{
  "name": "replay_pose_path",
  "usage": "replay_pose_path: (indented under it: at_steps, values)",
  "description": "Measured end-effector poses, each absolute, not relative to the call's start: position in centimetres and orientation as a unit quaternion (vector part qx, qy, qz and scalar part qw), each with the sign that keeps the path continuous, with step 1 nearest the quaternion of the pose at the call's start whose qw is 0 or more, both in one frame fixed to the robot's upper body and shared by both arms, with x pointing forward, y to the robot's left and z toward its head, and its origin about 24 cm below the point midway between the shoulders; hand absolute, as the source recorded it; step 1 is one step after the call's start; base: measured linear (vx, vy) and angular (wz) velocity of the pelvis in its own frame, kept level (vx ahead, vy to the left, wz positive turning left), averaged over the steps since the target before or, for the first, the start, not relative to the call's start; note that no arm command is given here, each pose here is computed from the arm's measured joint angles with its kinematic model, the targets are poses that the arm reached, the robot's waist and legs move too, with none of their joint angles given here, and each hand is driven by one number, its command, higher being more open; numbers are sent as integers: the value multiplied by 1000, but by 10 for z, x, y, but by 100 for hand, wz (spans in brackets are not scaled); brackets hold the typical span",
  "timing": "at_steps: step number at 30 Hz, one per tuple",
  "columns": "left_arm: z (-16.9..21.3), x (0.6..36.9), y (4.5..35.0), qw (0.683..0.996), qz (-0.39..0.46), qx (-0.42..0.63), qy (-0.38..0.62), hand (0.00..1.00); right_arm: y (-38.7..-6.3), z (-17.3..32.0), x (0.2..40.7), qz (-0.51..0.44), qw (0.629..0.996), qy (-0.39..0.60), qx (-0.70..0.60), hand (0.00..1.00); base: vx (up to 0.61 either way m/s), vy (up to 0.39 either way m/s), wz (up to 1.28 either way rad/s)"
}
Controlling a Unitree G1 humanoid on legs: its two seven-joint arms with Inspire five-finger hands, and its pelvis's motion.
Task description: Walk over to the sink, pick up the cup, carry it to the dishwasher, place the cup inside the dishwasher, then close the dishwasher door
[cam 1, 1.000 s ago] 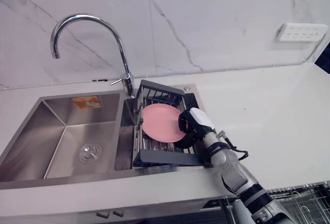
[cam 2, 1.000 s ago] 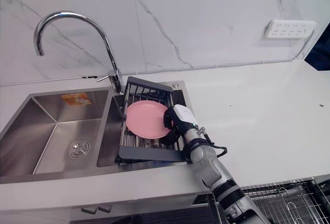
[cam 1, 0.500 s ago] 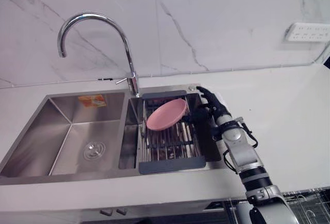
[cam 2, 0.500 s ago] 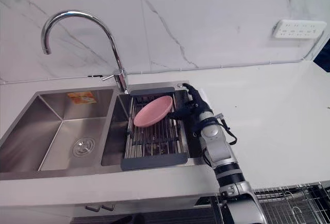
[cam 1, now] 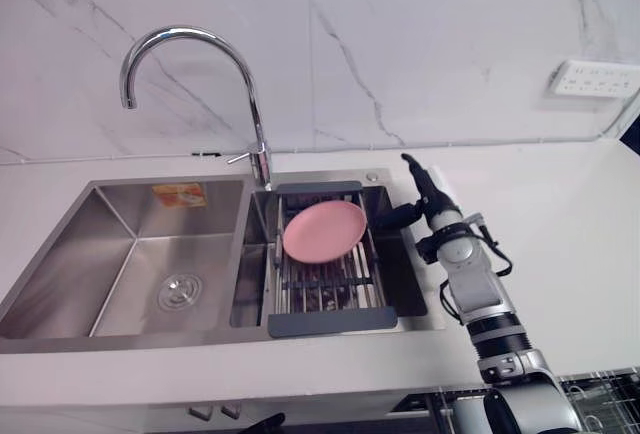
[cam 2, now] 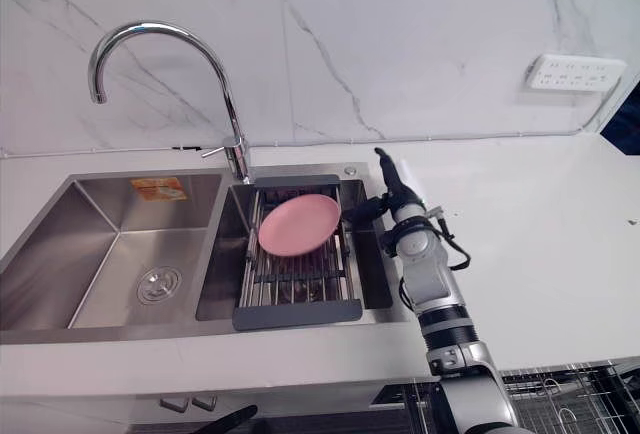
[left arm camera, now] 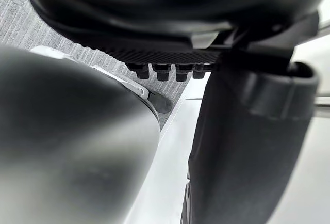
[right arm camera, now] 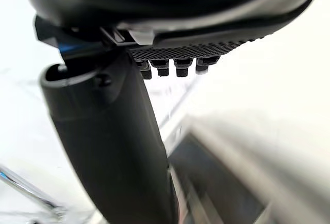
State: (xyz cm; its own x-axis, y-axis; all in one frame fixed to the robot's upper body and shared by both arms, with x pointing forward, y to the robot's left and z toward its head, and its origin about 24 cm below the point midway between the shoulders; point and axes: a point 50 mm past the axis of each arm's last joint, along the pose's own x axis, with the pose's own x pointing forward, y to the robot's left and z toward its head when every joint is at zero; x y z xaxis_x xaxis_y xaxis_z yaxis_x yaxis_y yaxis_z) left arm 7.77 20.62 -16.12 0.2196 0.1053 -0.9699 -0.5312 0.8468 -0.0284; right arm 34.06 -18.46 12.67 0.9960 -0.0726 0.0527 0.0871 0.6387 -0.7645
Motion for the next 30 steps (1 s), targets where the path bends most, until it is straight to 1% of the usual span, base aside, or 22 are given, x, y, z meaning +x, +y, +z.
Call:
replay_pose_path:
  at_steps: [2,4,7,9,10,13,14,16,19,21,25,26,27,29,30]
  values:
    - [-161,76,207,759,212,-182,589,100,-200,152,336,-92,865,-42,-491,100,-18,-5,-10]
    - [-161,74,209,757,217,-186,588,100,-212,170,330,-138,845,-63,-512,100,8,-16,-12]
    - [-162,72,213,755,221,-181,590,100,-234,189,322,-215,831,-84,-507,100,25,-23,-6]
    - [-162,71,214,754,223,-180,591,100,-242,195,318,-248,828,-95,-493,100,23,-16,-8]
    - [-162,70,213,754,223,-180,591,100,-245,199,316,-260,834,-107,-475,100,13,-13,-7]
    - [-163,70,212,753,223,-180,592,100,-246,205,312,-260,866,-141,-403,100,-14,-9,-6]
    - [-163,69,212,752,224,-180,593,100,-244,208,312,-242,888,-159,-356,100,-23,-4,-8]
    - [-163,69,212,752,224,-180,593,100,-240,209,308,-216,906,-183,-314,100,-27,0,-6]
    - [-163,69,212,752,224,-180,593,100,-230,211,298,-168,912,-237,-289,100,0,0,0]
    - [-163,69,213,752,224,-179,593,100,-222,214,292,-133,909,-265,-293,100,0,0,0]
    - [-162,66,216,754,226,-171,593,100,-193,213,279,-5,897,-301,-325,100,2,-1,-1]
    - [-162,65,217,754,228,-172,592,100,-181,209,275,36,890,-304,-338,100,0,0,0]
    - [-162,64,216,754,226,-171,593,100,-176,207,274,54,885,-303,-350,100,0,0,0]
    - [-162,64,217,756,221,-164,594,100,-157,197,272,113,858,-293,-407,100,0,0,0]
    - [-162,64,218,757,220,-163,594,100,-153,194,272,124,852,-289,-418,100,-14,0,4]
